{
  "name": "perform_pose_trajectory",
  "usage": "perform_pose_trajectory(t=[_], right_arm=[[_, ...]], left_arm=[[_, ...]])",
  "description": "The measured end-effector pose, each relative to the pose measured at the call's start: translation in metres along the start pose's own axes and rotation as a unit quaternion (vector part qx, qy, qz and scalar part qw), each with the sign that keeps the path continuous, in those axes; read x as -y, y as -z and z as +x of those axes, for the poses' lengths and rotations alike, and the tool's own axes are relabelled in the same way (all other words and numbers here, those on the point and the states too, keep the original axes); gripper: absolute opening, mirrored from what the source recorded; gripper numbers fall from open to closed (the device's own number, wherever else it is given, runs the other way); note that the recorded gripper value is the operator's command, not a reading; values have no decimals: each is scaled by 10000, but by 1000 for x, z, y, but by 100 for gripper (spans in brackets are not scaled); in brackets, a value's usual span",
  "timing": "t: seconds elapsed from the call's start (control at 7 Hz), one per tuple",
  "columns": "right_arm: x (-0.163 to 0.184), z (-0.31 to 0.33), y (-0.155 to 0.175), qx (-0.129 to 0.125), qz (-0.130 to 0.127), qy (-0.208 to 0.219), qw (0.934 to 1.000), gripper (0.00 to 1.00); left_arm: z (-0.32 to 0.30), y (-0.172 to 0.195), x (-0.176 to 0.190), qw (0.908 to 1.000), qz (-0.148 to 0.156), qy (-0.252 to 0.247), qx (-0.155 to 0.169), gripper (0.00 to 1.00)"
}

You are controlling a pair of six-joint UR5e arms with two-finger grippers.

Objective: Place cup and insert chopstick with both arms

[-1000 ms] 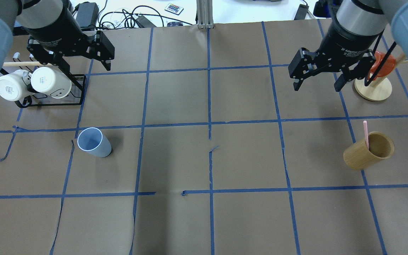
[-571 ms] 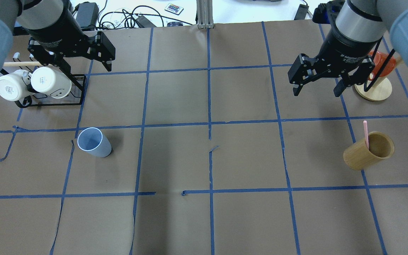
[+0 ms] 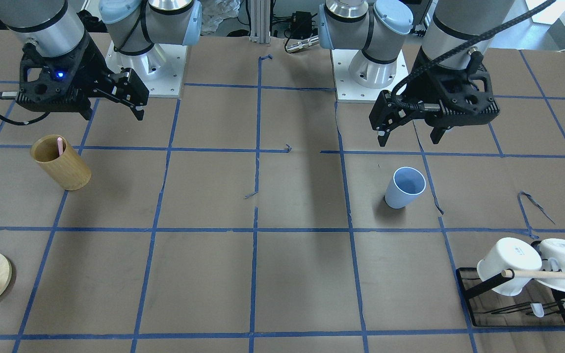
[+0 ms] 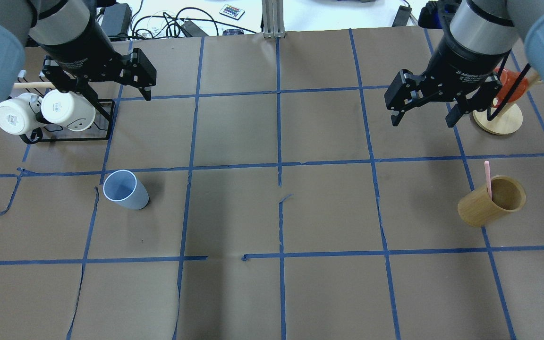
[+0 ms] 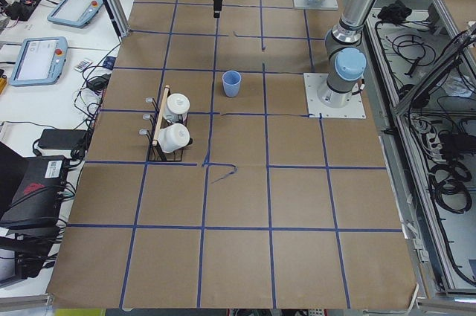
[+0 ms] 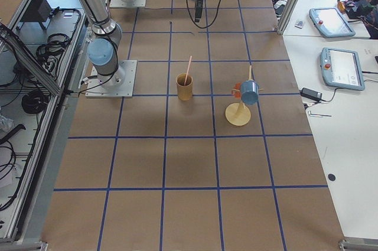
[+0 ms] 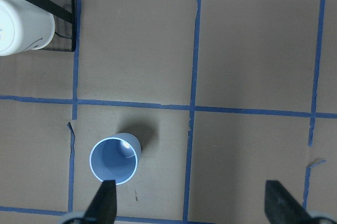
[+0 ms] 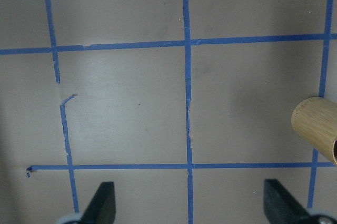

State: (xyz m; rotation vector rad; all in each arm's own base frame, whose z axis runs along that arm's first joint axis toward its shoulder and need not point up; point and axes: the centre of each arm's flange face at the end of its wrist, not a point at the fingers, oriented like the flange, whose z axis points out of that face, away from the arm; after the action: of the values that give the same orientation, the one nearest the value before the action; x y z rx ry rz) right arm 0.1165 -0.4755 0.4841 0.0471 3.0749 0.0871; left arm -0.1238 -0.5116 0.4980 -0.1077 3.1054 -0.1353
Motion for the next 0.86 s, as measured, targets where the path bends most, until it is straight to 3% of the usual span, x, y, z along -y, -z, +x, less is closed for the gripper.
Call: perform_pose_trajectory(t=[0.86], right_arm=[[-4,-1,6,5,83,3,10000,100]], left_arm=[[0,-13,-12,9999,-120,-40,13,100]])
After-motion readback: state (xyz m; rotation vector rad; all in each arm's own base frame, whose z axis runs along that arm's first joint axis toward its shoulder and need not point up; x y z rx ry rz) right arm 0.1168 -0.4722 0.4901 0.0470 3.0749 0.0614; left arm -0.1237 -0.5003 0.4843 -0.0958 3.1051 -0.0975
